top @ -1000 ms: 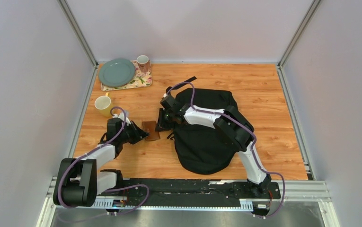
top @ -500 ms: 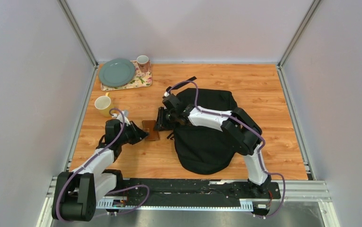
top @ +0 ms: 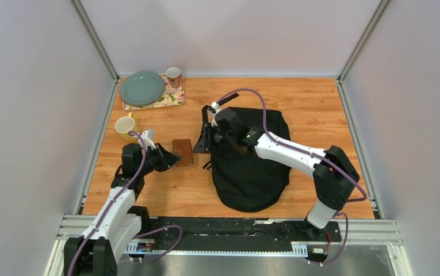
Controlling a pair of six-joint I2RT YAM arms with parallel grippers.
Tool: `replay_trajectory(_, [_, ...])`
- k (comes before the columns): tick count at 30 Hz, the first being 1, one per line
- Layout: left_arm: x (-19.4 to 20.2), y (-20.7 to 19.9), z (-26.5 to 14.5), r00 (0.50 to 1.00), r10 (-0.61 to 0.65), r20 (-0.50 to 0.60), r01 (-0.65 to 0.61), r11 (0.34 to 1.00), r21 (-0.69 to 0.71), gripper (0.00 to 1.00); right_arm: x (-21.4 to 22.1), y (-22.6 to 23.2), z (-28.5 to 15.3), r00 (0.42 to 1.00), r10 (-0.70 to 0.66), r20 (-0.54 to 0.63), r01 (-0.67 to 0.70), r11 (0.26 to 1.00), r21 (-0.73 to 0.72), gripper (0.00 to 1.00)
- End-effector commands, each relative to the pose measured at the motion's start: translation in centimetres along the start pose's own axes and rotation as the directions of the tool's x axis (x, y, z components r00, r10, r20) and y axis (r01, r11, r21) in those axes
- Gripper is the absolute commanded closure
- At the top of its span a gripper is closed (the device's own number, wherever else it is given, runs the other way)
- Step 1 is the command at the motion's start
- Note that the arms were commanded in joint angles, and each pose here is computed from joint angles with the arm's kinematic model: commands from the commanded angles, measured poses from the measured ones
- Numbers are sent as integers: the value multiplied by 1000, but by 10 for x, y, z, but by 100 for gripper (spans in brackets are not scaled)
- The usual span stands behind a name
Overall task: Pack the student bag
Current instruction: Pick up the personal item from the center of the board.
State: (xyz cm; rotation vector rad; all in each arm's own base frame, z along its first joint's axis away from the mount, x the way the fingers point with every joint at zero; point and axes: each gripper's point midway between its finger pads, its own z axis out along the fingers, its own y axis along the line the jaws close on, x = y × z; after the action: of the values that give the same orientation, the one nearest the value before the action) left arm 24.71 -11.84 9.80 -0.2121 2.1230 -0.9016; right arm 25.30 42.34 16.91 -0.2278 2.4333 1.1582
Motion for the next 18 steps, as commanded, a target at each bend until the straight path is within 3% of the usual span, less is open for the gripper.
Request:
replay_trajectory(1, [-5,-35,-11,999,36,6,-37,987,154,100,5,6,-39,998,-48,50,49,999,-23,59])
replay_trajectory(7, [7,-45,-21,998,59,-16,-54,975,215,100,15,-3,-69,991,-112,70,113,994,-10,26])
replay_trajectory(18, [19,-78,-37,996,46,-77,-12,919,393,100,48,16,-95,996,-82,23,85,975,-204,25])
